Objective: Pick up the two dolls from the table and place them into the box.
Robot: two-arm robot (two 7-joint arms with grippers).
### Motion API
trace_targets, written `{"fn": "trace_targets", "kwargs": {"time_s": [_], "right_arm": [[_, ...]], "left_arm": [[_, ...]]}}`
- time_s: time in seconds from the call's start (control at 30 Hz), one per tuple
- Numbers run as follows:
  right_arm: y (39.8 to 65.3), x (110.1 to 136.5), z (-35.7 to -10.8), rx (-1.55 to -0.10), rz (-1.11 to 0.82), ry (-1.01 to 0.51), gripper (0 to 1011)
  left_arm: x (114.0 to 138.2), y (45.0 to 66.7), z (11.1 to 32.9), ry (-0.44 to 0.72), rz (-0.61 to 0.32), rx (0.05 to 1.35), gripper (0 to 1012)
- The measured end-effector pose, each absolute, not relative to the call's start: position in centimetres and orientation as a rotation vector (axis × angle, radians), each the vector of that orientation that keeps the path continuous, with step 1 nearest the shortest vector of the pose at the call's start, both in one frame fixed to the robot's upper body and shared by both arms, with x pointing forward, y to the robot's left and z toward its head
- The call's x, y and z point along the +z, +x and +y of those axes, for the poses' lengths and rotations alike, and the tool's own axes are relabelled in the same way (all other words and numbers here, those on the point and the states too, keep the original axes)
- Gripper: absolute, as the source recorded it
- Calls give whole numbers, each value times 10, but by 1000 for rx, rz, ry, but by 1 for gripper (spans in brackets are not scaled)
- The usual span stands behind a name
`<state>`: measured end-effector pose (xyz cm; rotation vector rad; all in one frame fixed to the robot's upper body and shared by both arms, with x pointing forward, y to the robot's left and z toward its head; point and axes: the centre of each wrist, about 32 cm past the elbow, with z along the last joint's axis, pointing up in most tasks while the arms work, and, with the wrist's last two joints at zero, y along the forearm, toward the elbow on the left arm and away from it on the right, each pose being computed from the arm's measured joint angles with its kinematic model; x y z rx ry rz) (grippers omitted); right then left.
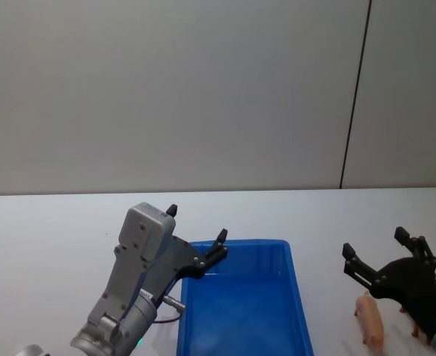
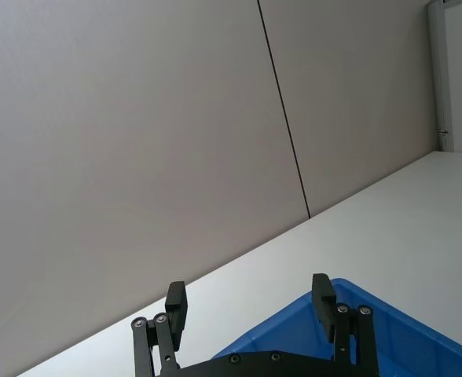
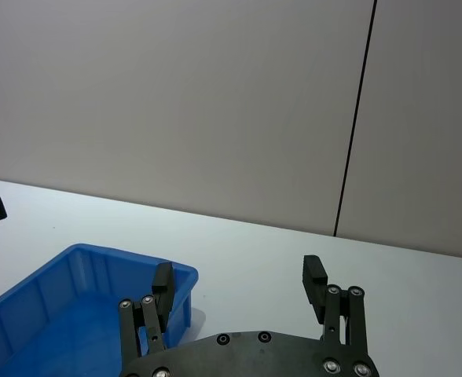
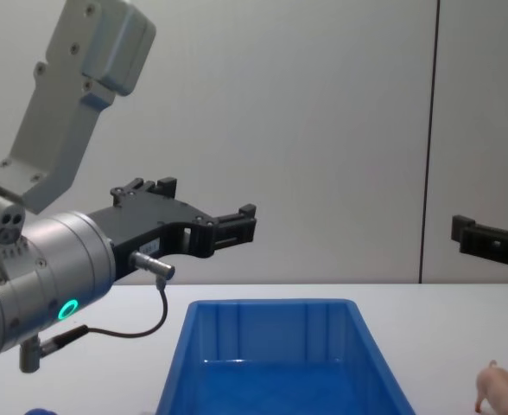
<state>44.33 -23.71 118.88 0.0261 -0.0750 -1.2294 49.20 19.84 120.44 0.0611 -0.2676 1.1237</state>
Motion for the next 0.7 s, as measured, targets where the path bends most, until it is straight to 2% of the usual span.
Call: {"fn": "trace_targets", "kwargs": {"time_s": [0.7], "right_arm": [[443, 1189, -237, -1230, -75, 26, 1001]], "left_arm": [[1204, 492, 198, 61, -268, 1124, 1001]]}}
